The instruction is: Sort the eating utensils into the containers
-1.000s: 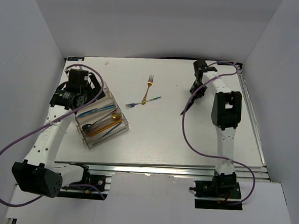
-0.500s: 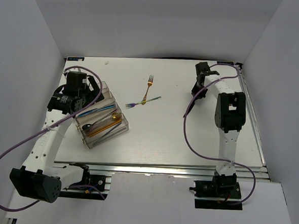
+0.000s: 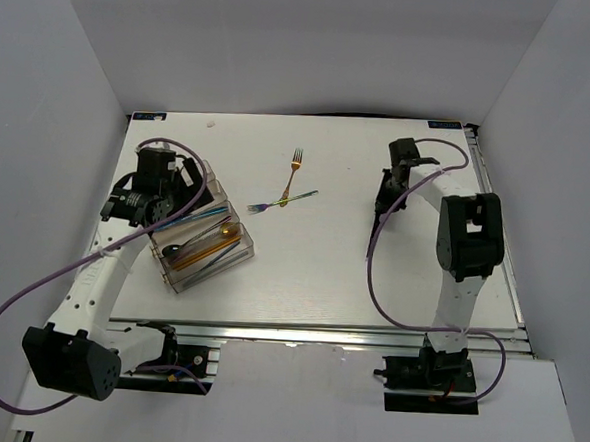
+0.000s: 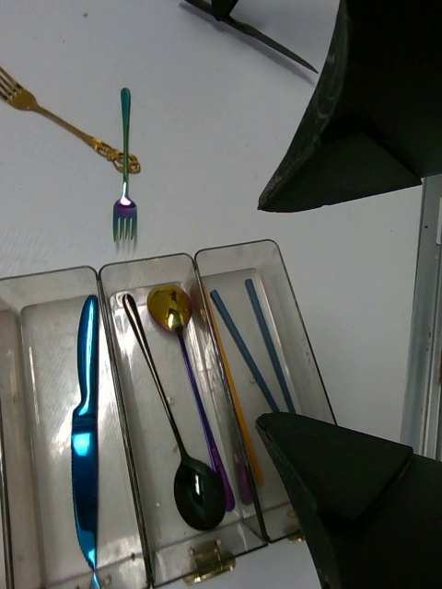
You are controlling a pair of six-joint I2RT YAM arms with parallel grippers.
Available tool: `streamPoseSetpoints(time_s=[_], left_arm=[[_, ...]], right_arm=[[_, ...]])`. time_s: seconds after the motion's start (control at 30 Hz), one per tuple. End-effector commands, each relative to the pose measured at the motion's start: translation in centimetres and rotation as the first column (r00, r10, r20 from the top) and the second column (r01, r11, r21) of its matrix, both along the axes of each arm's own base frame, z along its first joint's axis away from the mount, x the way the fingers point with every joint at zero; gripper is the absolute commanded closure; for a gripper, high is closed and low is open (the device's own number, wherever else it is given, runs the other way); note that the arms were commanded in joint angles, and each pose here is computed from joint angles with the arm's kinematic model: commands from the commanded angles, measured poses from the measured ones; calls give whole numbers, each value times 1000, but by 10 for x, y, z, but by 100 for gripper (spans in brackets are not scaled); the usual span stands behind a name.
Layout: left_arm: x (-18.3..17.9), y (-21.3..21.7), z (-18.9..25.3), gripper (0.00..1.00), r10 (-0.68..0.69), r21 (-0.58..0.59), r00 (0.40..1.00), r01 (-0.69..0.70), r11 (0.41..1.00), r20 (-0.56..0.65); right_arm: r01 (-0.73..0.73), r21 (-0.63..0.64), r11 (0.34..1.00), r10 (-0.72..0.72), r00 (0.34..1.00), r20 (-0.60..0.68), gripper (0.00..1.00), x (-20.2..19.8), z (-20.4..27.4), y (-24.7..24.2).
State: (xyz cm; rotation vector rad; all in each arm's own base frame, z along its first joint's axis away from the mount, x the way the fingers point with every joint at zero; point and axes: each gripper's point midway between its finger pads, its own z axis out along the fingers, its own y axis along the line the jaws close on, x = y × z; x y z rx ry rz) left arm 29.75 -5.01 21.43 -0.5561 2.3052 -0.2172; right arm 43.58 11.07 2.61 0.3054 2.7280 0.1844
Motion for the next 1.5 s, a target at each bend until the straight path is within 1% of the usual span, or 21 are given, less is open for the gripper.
streamPoseSetpoints(time_s=[0.0, 0.03, 0.1, 0.2, 0.23, 0.3, 0.33, 0.4, 0.43, 0.47, 0.53, 0.57, 0.67, 0.83, 0.97, 1.1, 1.33, 1.4, 1.43, 1.47], left_arm=[[10, -19, 8, 2, -40, -82, 997, 46, 996, 63], [11, -21, 3, 2, -43, -95, 997, 49, 994, 59], [18, -33, 3, 2, -56, -149, 995, 68, 986, 85], [24, -55, 2, 3, -87, -249, 990, 113, 962, 112], [32, -62, 8, 3, -76, -286, 986, 116, 951, 147], [34, -79, 7, 3, -98, -347, 982, 150, 926, 163], [42, -89, 16, 3, -84, -395, 975, 161, 905, 206], [46, -109, 15, 3, -105, -453, 971, 195, 870, 216], [53, -118, 25, 2, -106, -477, 958, 227, 849, 267], [53, -131, 29, 3, -112, -510, 956, 242, 825, 273], [59, -147, 31, 3, -127, -531, 947, 272, 802, 294], [58, -157, 31, 3, -138, -545, 947, 283, 789, 291], [59, -175, 25, 3, -155, -570, 946, 298, 766, 286], [61, -180, 22, 4, -139, -600, 948, 290, 746, 285], [59, -178, 13, 10, -129, -595, 956, 265, 759, 262], [54, -182, 7, 16, -137, -622, 959, 265, 737, 248], [48, -198, -3, 17, -183, -631, 959, 281, 723, 218], [50, -204, 4, 18, -189, -641, 951, 305, 704, 244], [50, -208, 7, 23, -200, -648, 947, 318, 691, 252], [50, -211, 4, 26, -208, -650, 947, 319, 689, 244]], right_arm=[[-101, 41, 994, 96, 989, 110, 100, 1, 42, 19], [-125, 69, 990, 117, 987, 110, 100, -4, 46, 26], [-158, 77, 984, 148, 981, 129, 100, -11, 55, 34], [-204, 109, 973, 188, 972, 140, 100, -26, 64, 48], [-238, 111, 965, 222, 964, 145, 100, -33, 67, 60], [-299, 127, 946, 278, 947, 160, 100, -45, 79, 77], [-350, 141, 926, 327, 931, 164, 100, -56, 84, 96], [-414, 167, 895, 380, 902, 205, 100, -69, 102, 118], [-441, 188, 878, 400, 890, 221, 100, -74, 110, 128], [-496, 217, 841, 446, 861, 244, 100, -88, 121, 148], [-545, 229, 807, 481, 830, 282, 100, -97, 140, 167], [-582, 237, 778, 514, 806, 293, 100, -109, 147, 182], [-645, 256, 720, 562, 758, 329, 100, -126, 168, 209], [-704, 263, 659, 602, 704, 377, 100, -145, 189, 236], [-716, 279, 639, 596, 691, 409, 100, -151, 203, 243], [-723, 293, 625, 591, 684, 428, 100, -150, 211, 249], [-738, 301, 604, 600, 669, 438, 100, -148, 223, 260], [-745, 301, 596, 601, 662, 448, 100, -148, 227, 263], [-745, 302, 595, 602, 662, 446, 100, -147, 226, 264], [-744, 301, 596, 603, 663, 444, 100, -147, 226, 264]])
